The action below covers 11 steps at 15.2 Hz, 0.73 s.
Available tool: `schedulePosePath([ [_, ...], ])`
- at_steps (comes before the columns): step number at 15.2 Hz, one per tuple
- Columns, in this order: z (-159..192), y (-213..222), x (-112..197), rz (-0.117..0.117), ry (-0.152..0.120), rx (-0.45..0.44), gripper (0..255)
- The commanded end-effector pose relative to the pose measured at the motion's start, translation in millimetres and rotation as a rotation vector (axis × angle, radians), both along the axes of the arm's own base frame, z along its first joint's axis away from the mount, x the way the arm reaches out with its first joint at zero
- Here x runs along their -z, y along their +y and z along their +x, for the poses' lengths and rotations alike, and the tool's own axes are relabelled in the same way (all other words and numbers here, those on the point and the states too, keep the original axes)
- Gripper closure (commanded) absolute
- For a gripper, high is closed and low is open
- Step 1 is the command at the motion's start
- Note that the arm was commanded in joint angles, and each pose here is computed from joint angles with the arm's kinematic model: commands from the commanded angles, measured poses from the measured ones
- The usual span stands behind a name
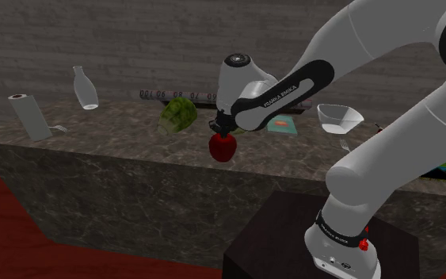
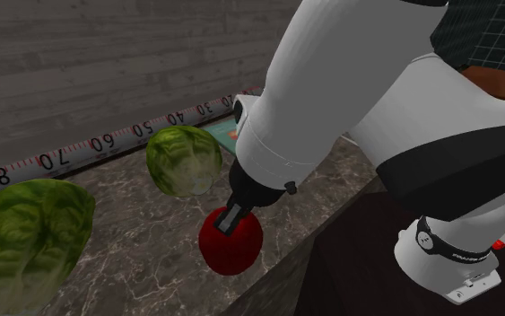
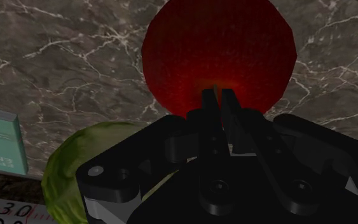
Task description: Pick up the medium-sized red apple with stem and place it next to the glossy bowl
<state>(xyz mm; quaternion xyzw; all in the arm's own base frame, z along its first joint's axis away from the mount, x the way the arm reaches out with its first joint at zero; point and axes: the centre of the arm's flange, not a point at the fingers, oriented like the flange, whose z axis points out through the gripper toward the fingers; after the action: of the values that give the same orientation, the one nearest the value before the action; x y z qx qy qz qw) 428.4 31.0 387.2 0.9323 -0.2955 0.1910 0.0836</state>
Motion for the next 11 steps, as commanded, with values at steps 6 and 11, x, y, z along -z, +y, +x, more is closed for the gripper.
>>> schedulePosePath([
  [6, -0.1, -0.7, -30.8, 0.000, 0.003, 0.001, 255],
  [11, -0.1, -0.7, -57.2, 0.000, 0.003, 0.001, 255],
])
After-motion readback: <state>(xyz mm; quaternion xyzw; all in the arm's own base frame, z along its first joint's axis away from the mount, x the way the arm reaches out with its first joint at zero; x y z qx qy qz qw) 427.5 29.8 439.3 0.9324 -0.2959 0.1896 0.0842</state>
